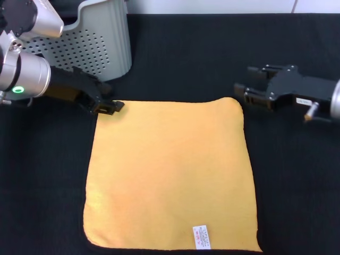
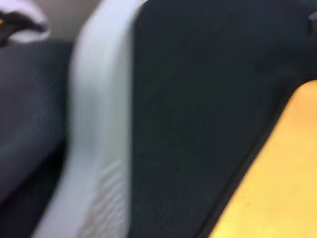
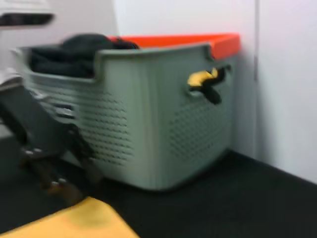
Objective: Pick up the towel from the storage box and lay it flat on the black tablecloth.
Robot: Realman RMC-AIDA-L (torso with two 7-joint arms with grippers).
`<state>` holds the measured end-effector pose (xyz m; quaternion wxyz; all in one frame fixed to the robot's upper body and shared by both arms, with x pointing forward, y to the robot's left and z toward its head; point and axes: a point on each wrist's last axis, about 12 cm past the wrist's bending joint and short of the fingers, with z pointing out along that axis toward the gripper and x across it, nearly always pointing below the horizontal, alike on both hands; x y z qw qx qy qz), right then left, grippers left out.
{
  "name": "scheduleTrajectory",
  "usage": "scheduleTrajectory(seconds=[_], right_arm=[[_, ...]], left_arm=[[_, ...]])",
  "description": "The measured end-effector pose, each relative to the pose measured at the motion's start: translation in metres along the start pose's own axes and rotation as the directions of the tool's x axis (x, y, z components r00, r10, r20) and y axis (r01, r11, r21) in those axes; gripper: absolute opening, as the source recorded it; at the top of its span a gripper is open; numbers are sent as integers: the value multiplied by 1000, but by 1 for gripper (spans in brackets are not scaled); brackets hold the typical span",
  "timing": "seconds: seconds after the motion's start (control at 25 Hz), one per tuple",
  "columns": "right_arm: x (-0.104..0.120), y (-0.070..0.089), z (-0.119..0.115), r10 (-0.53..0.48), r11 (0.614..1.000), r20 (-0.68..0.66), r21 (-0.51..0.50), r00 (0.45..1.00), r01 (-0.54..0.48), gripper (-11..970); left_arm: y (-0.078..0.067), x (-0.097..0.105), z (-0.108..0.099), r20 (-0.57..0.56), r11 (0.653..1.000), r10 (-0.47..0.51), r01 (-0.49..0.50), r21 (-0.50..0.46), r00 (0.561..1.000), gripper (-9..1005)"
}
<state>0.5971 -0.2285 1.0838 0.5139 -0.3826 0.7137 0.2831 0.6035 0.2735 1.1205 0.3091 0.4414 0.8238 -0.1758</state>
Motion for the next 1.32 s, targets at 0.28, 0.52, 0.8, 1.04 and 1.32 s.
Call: scheduleTrajectory(seconds=[0.28, 0.52, 0.8, 1.04, 1.32], right_arm=[[-2, 34, -50, -54, 962, 159, -255, 986, 94, 549], [-12, 62, -64, 17, 894, 304, -431, 952, 122, 746], [-31, 73, -51, 85, 825, 370, -547, 925, 143, 886], [-35, 74, -46, 96, 811, 379, -565, 921, 148, 886], [-29, 76, -47, 113, 814, 371, -566, 922, 128, 886]], left_arm=[[-37, 6, -44, 430, 949, 105, -219, 227, 897, 577], [-59, 44, -71, 687, 895, 60, -344, 284, 724, 572], [-67, 67, -76, 723, 887, 23, -347, 303, 690, 571], [-68, 69, -77, 732, 892, 18, -341, 296, 681, 572], [-70, 70, -77, 739, 895, 17, -340, 289, 673, 572]])
